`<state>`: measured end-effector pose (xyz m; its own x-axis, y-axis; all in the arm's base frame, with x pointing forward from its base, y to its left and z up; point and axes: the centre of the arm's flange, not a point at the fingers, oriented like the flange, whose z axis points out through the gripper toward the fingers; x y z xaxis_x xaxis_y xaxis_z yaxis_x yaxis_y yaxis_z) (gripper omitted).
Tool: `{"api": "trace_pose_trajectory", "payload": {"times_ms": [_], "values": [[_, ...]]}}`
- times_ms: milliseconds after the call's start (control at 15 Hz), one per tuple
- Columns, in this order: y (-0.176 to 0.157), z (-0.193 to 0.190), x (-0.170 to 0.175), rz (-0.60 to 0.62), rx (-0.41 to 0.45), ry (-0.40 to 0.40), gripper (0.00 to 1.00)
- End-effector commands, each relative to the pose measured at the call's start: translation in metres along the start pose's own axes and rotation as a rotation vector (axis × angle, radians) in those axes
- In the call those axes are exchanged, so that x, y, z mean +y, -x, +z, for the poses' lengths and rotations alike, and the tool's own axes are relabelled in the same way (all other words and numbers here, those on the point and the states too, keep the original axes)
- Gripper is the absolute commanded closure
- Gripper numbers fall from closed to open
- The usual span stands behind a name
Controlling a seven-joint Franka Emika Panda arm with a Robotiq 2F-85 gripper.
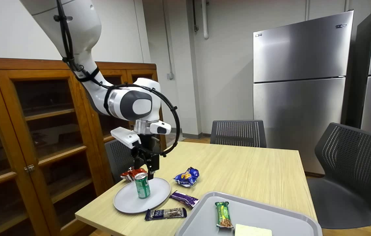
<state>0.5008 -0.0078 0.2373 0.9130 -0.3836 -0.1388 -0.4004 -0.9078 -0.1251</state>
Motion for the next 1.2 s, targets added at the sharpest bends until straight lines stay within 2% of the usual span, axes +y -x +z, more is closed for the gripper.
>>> {"api": "trace_pose_trajectory", "payload": {"times_ms": [0,333,400,1133], "values": [[0.008,-0.004,0.015,-0.040,0.003,0.083,0.00],[0.006,-0.001,0.028,-0.058,0.011,0.143,0.00],[-0.001,0.005,0.026,-0.067,0.005,0.117,0.00],[-0.002,0.005,0.029,-0.069,0.006,0.127,0.00]]}}
